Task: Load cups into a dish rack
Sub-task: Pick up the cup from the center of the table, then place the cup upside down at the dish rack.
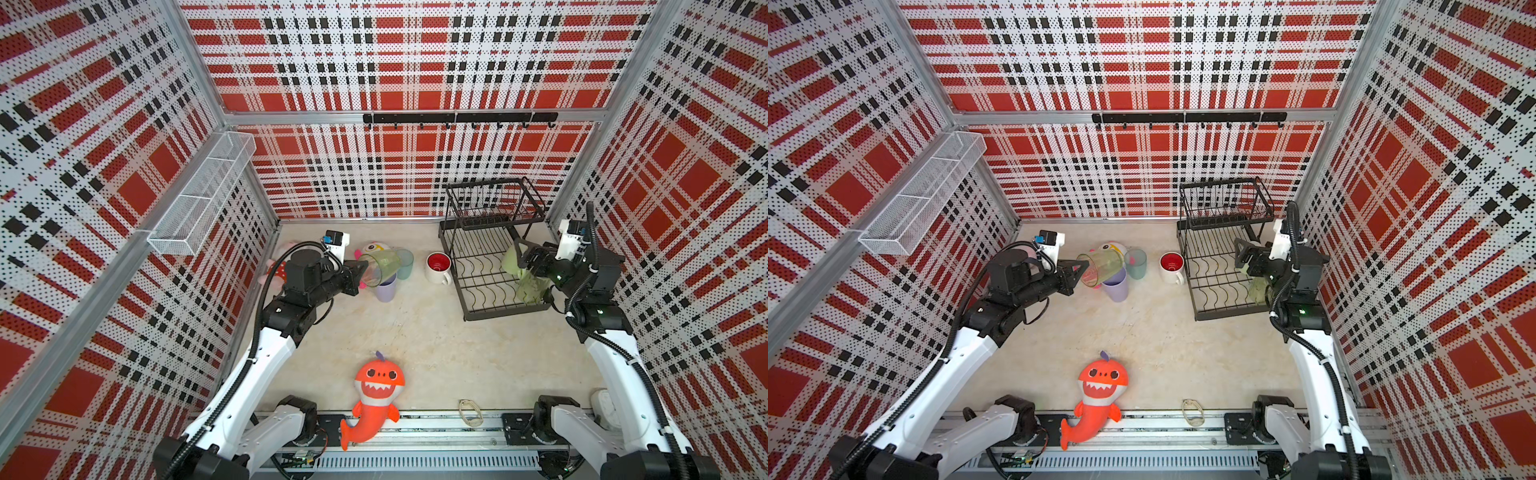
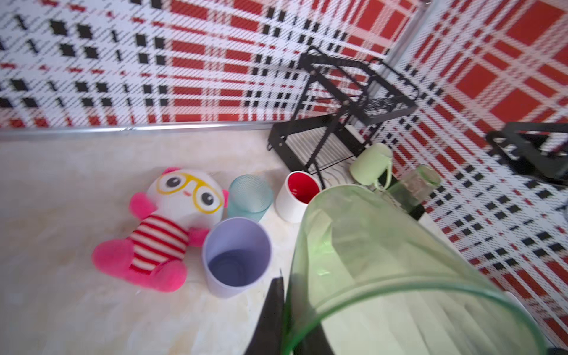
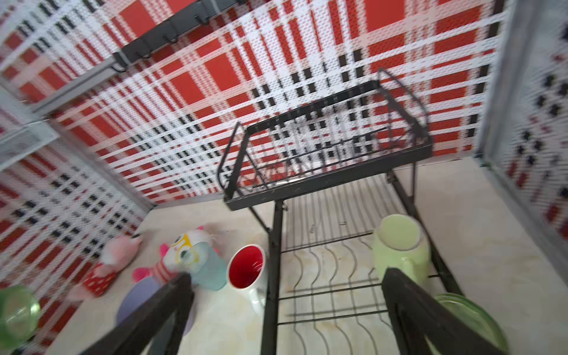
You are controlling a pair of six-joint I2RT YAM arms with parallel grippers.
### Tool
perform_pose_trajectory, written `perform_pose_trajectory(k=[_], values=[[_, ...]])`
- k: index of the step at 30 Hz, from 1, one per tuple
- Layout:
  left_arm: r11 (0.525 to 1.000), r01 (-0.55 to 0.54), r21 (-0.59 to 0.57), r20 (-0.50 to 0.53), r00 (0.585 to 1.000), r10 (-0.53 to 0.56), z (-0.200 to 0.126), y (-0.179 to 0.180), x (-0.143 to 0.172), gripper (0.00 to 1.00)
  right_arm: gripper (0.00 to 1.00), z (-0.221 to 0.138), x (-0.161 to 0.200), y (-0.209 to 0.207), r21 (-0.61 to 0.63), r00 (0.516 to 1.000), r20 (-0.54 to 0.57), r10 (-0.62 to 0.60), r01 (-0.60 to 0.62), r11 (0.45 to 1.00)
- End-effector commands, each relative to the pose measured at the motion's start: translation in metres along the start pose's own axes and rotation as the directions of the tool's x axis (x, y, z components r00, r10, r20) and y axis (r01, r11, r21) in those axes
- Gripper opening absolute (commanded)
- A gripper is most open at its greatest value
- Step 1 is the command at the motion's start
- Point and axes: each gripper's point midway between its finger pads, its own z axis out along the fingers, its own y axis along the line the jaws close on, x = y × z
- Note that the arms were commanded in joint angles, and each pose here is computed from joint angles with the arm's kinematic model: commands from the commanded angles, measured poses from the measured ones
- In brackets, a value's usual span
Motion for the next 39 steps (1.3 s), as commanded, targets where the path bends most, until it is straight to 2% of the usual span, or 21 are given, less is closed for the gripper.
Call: perform_pose_trajectory(k=[1,5,7,11,13,16,19,23,27,32,39], values=[[0.985,-0.092,0.148,0.101,0.992,0.077,0.002,-0.042,-0.028,0.00,1.00,-0.003,0.004,0.040,-0.226,0.996,-0.079,0.033,-0.050,0.973],[0.962,-0.109,0.250,0.123,0.989,0.080,0.017,-0.074,-0.032,0.00,1.00,-0.006,0.003,0.059,-0.342,0.988,-0.105,0.117,-0.147,0.928],[0.945,-0.121,0.303,0.137,0.987,0.082,0.026,-0.092,-0.032,0.00,1.00,-0.008,0.004,0.070,-0.407,0.973,-0.144,0.181,-0.225,0.886],[0.922,-0.111,0.371,0.160,0.986,0.054,0.042,-0.115,-0.029,0.00,1.00,-0.010,0.018,0.085,-0.496,0.931,-0.266,0.250,-0.354,0.792],[0.909,-0.086,0.408,0.153,0.988,0.025,0.051,-0.121,-0.027,0.00,1.00,-0.011,0.028,0.091,-0.510,0.914,-0.317,0.251,-0.388,0.767],[0.885,-0.049,0.462,0.143,0.990,-0.020,0.059,-0.130,-0.027,0.00,1.00,-0.013,0.044,0.105,-0.518,0.906,-0.367,0.211,-0.387,0.763],[0.872,-0.062,0.486,0.155,0.988,-0.017,0.062,-0.138,-0.029,0.00,1.00,-0.015,0.061,0.116,-0.511,0.886,-0.425,0.186,-0.404,0.759],[0.850,-0.075,0.522,0.168,0.986,-0.016,0.065,-0.146,-0.031,0.00,1.00,-0.024,0.074,0.141,-0.572,0.870,-0.474,0.133,-0.419,0.704],[0.809,-0.093,0.580,0.172,0.985,-0.010,0.066,-0.159,-0.028,0.00,1.00,-0.045,0.066,0.163,-0.651,0.868,-0.486,0.102,-0.437,0.620],[0.775,-0.091,0.626,0.150,0.989,-0.004,0.071,-0.171,-0.019,0.00,1.00,-0.069,0.047,0.181,-0.742,0.888,-0.452,0.082,-0.425,0.518],[0.719,-0.104,0.687,0.134,0.991,0.016,0.073,-0.187,-0.011,0.00,1.00,-0.065,0.048,0.185,-0.747,0.880,-0.470,0.072,-0.440,0.498]])
